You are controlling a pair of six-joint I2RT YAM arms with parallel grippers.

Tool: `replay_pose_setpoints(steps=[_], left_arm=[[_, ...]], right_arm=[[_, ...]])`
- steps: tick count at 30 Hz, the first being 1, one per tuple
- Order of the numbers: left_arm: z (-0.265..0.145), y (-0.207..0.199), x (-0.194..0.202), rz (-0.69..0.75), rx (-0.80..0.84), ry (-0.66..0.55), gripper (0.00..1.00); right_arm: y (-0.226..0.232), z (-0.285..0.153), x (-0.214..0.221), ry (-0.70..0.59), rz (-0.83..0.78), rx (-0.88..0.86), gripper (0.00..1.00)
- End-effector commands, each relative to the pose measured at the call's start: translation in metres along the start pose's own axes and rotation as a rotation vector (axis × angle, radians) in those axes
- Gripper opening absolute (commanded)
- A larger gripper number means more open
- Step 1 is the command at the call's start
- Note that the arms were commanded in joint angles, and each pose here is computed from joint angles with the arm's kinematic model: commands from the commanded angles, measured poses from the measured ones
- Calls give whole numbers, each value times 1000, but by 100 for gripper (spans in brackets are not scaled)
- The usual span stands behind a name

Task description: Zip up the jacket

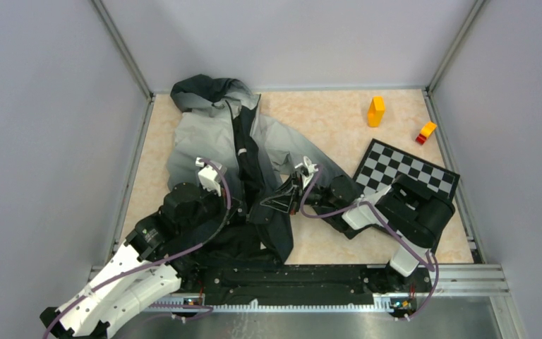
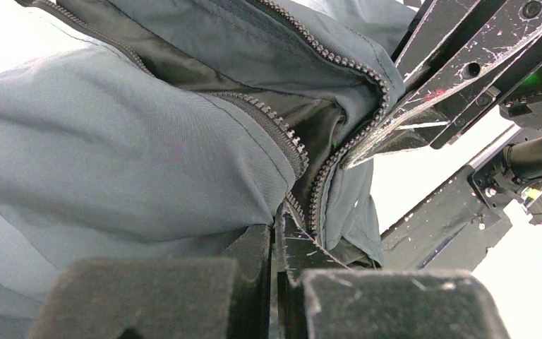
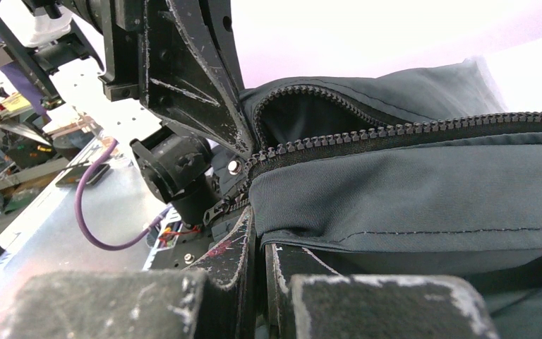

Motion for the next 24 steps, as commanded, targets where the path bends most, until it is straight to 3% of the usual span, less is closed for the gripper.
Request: replay_pose_setpoints(steps=[1,12,19,24], left_arm=[[1,-4,-9,2,25,-42,0],[6,-6,-6,3,42,12,0],[-6,0,-14,-17,-22,-95,0],[-6,3,-14,-29,-41,-105,0]], right_arm=[[25,3,-35,-173,-182,-101,0],[25,3,-38,-186,-186,-93,0],[26,4,-31,-141,-189,-138,0],[31,8,-29,-131,-195,-171,0]])
Point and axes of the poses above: each gripper's point midway between its finger pads, its own z axis out along the fingers, its own y axis along the line the jaws close on, x = y × z, the point moved 7 cm from there along -z, back along the fingers, and after that the axes turned 5 degrees about z, right-handed, at the moved point
